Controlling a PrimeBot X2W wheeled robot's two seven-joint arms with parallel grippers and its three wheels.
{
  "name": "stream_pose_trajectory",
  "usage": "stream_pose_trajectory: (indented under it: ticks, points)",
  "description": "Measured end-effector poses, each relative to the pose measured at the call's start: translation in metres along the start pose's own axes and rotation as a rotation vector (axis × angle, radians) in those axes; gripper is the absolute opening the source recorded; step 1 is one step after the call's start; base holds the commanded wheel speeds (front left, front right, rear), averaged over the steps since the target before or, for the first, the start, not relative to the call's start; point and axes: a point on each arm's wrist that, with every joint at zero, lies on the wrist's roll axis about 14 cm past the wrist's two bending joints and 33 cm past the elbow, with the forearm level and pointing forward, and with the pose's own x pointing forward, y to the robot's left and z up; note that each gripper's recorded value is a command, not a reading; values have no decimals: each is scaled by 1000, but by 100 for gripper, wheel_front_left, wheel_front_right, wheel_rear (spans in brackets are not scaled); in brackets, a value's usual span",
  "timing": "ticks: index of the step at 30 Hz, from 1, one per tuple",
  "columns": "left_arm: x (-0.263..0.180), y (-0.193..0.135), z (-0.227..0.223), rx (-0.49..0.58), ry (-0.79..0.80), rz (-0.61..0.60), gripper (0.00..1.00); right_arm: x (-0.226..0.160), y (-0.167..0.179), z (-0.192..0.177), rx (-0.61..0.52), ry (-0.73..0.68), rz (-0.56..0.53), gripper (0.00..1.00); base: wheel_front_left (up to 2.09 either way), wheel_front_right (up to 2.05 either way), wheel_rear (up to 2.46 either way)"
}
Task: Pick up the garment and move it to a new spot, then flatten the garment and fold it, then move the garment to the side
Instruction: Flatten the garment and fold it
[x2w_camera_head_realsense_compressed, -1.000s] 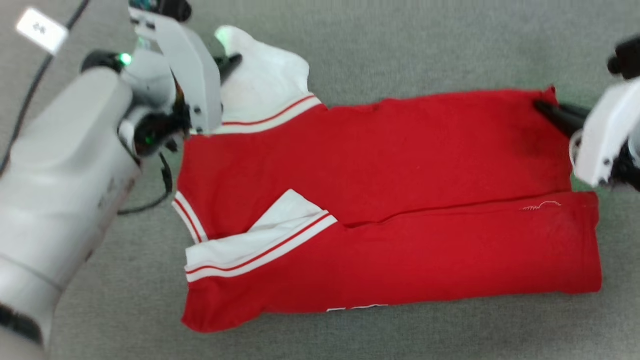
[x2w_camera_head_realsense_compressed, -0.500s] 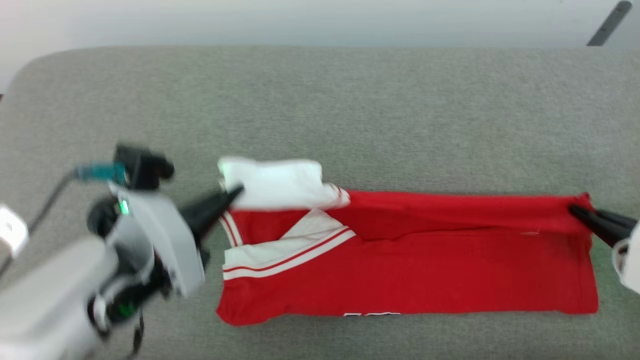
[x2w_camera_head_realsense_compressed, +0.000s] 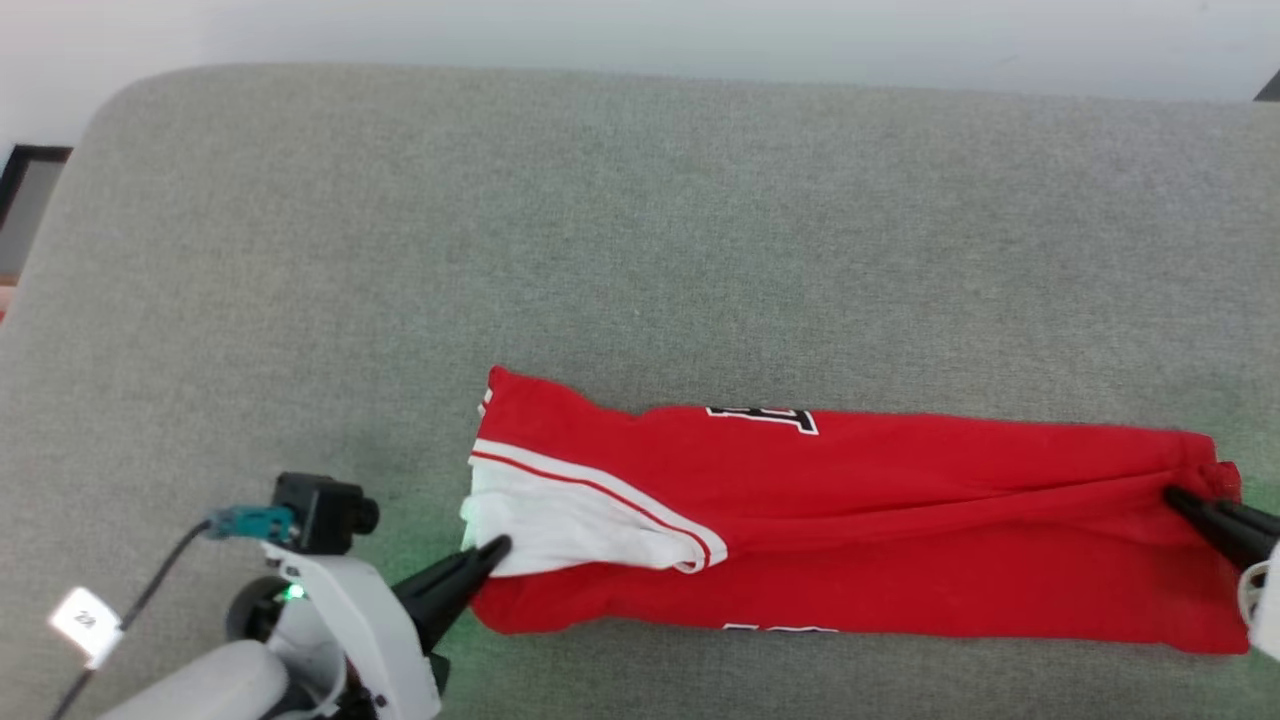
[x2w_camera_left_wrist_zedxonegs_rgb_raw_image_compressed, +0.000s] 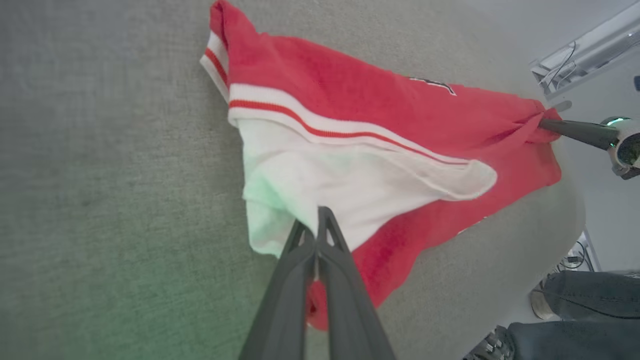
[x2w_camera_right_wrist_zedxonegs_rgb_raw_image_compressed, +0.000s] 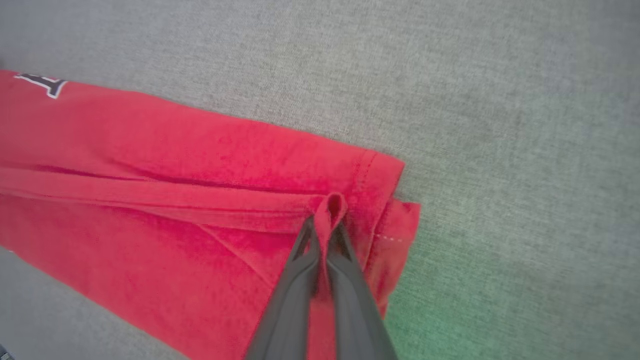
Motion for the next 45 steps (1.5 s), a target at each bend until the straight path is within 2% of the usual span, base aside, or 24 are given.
stream_pose_trajectory:
  ticks: [8,13,14,16,18,19,20,25,30,35,37,39,45]
  points:
    - [25,17,-26,-121,3,25,0,22,4,-21,-48,52,-5,0,0,0,0]
    - [38,25,-31,-101,7,38,0,29,5,-25,-56,55,-7,0,0,0,0]
    - [40,25,-31,-98,5,37,0,29,6,-24,-54,49,-5,25,0,0,0]
    - [41,25,-29,-101,-10,35,4,28,8,-21,-46,31,1,100,0,0,0]
    - [41,24,-24,-102,-37,35,44,26,13,-17,-39,13,14,100,0,0,0]
    - [40,24,-21,-107,-56,33,91,24,17,-14,-39,5,25,100,0,0,0]
    - [38,23,-18,-108,-72,32,100,22,21,-13,-39,0,38,100,0,0,0]
    - [25,16,-4,-123,-156,24,100,1,25,-1,-36,-25,59,100,0,0,0]
    - [13,11,13,-113,-240,46,100,-13,7,16,-16,-44,21,100,0,0,0]
    - [3,12,30,-80,-341,104,100,-15,-18,-5,95,78,-34,100,0,0,0]
    - [-2,10,49,-20,-419,122,100,-13,-23,-13,132,128,-44,100,0,0,0]
    - [-12,17,68,46,-508,192,100,-9,-24,-18,167,175,-40,100,0,0,0]
    - [-25,19,63,162,-588,297,100,7,-16,-23,180,291,-10,100,0,0,0]
